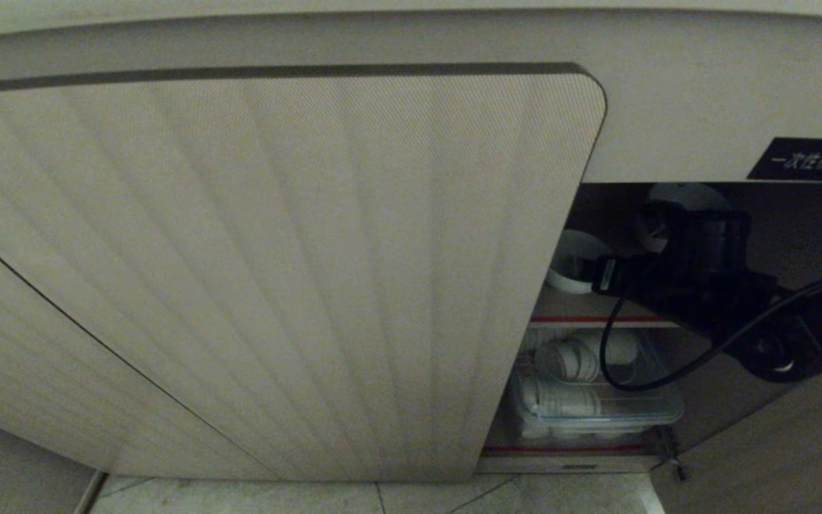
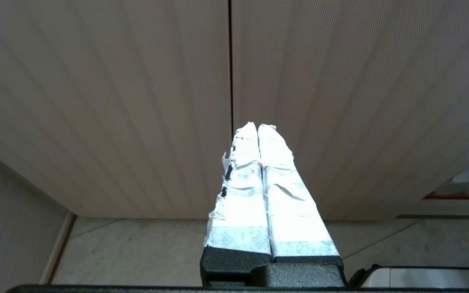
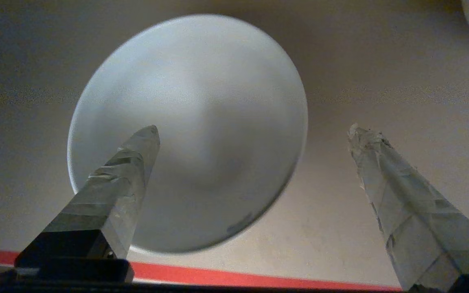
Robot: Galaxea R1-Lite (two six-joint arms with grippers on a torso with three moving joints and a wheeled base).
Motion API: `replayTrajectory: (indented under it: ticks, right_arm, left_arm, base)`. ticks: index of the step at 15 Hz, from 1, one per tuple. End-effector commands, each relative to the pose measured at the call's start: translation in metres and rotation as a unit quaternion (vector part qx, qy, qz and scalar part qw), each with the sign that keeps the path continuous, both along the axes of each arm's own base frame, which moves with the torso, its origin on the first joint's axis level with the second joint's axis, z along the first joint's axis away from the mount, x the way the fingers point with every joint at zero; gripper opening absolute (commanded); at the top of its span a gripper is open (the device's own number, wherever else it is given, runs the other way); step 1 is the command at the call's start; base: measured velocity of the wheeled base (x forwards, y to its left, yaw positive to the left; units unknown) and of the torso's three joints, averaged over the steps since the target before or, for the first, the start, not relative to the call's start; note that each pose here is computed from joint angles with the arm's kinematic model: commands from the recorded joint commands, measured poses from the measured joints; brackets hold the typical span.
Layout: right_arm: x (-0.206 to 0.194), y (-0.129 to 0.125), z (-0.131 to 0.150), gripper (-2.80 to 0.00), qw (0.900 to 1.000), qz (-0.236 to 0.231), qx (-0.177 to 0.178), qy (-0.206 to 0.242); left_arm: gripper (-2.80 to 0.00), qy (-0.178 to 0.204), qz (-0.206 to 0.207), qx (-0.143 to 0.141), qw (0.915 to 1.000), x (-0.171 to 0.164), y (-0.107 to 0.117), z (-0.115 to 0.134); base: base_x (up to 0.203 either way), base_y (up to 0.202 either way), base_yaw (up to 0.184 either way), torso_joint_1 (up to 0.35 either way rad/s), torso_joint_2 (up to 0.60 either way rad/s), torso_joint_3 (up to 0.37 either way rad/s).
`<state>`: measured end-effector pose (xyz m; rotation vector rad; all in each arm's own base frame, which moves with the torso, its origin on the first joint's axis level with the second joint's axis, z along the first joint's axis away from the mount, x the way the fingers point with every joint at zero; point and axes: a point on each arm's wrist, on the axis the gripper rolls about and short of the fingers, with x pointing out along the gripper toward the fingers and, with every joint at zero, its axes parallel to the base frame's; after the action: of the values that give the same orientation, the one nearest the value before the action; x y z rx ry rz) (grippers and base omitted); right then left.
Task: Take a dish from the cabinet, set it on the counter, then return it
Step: Take the bowl from the cabinet
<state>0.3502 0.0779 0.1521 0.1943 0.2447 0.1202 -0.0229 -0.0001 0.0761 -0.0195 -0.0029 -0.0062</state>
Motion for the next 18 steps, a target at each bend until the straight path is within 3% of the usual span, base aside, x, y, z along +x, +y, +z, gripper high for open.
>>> replayTrajectory:
  ticks: [1,8,9,18]
  right_arm:
    - [0.0034,0.0009,0.0002,0.0,1.0,0.0,0.001,-0.003]
    - [0.0049,0.0018,-0.0032,0.0,1.0,0.0,0.0,0.001]
    - [0.0052,0.0023,-0.0041,-2.8,1.0,0.001,0.0,0.002]
    - [0.0077,0.0058,0.0016,-2.8,1.0,0.001,0.007,-0.009]
  left_arm:
    - [-2.8,0.0,0.0,0.0,1.0,0.0,0.0,0.0]
    - [-2.8,0.0,0.0,0.0,1.0,0.0,0.0,0.0]
    - [-2.8,0.0,0.0,0.0,1.0,0.0,0.0,0.0]
    - [-2.8,0.0,-0.001,0.0,1.0,0.0,0.0,0.0]
  base:
    - [0.0,0.0,0.0,0.0,0.0,0.0]
    - [0.0,0.0,0.0,0.0,0.0,0.0]
    - [0.0,0.0,0.0,0.0,0.0,0.0]
    - [0.0,0.0,0.0,0.0,0.0,0.0]
